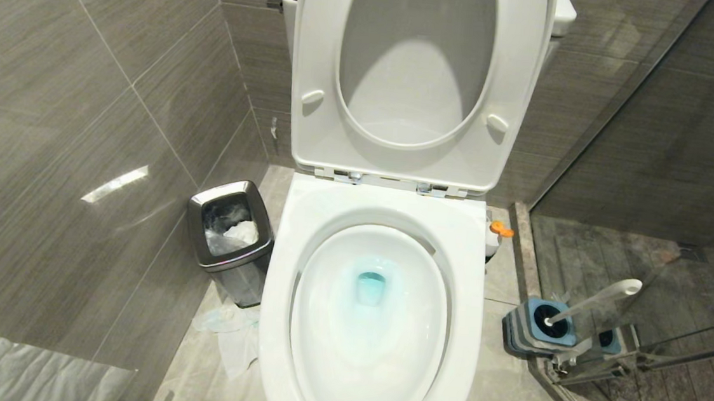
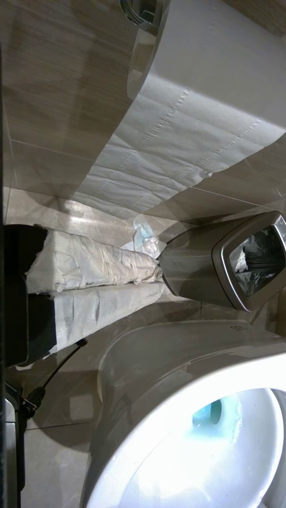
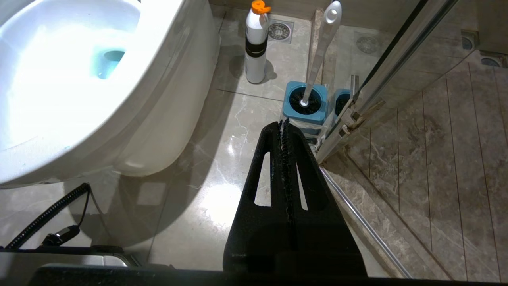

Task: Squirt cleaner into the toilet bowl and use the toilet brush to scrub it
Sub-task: Flush the toilet

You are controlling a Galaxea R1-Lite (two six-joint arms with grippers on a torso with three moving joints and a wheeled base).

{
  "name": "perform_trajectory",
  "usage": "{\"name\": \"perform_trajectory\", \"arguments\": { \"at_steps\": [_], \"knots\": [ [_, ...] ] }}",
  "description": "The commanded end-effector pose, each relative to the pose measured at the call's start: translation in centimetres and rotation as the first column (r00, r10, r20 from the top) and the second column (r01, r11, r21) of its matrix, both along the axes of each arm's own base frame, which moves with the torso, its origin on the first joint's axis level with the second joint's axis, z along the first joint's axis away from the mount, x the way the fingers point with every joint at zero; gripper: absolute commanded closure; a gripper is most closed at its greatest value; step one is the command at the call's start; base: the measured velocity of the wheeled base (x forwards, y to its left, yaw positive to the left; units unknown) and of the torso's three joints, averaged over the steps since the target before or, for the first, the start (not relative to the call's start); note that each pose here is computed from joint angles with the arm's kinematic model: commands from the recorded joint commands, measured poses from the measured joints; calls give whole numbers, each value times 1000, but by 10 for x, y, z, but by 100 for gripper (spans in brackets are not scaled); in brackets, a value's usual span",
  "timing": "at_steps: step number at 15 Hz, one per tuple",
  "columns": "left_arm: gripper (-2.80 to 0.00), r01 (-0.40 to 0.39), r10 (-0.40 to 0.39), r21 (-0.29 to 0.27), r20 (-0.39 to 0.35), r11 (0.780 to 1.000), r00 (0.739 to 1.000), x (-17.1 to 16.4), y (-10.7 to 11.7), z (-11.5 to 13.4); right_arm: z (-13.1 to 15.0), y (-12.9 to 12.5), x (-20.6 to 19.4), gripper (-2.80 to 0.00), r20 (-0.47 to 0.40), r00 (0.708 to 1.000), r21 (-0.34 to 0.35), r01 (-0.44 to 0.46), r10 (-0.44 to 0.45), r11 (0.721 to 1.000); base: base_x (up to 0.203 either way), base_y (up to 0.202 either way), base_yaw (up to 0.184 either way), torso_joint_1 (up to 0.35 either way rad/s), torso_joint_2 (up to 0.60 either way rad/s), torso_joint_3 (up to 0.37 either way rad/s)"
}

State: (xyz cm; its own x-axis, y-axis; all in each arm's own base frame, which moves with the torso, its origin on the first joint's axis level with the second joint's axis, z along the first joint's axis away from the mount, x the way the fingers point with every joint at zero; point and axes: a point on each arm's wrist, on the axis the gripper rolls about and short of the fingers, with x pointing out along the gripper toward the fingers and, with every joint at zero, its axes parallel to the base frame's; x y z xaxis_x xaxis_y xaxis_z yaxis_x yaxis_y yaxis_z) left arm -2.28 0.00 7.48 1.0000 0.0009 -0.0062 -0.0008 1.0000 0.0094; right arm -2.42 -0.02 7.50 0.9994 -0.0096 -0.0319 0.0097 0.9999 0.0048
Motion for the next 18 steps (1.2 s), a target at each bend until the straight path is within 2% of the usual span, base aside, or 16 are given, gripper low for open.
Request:
{"name": "perform_trajectory", "arguments": {
  "at_steps": [1,10,12,14,18],
  "knots": [
    [0,1,-1,-2,0,1000,1000,0,0,0,0,0,0,0,-2,1000,1,1,-1,1000,0,0,0,0,0,0],
    [0,-1,1,1,0,1000,1000,0,0,0,0,0,0,0,-2,1000,1,0,0,1000,0,0,0,0,0,0],
    [0,10,-10,47,6,999,1000,-1,0,2,0,0,0,0,-2,1000,0,2,-2,1000,0,0,0,0,0,0],
    [0,62,-65,60,37,996,997,-5,-1,18,0,0,0,0,-2,1000,1,1,-1,1000,0,0,0,0,0,0],
    [0,163,-164,60,12,985,986,3,-3,79,0,0,0,0,-2,1000,1,1,-1,1000,0,0,0,0,0,0]
  ]
}}
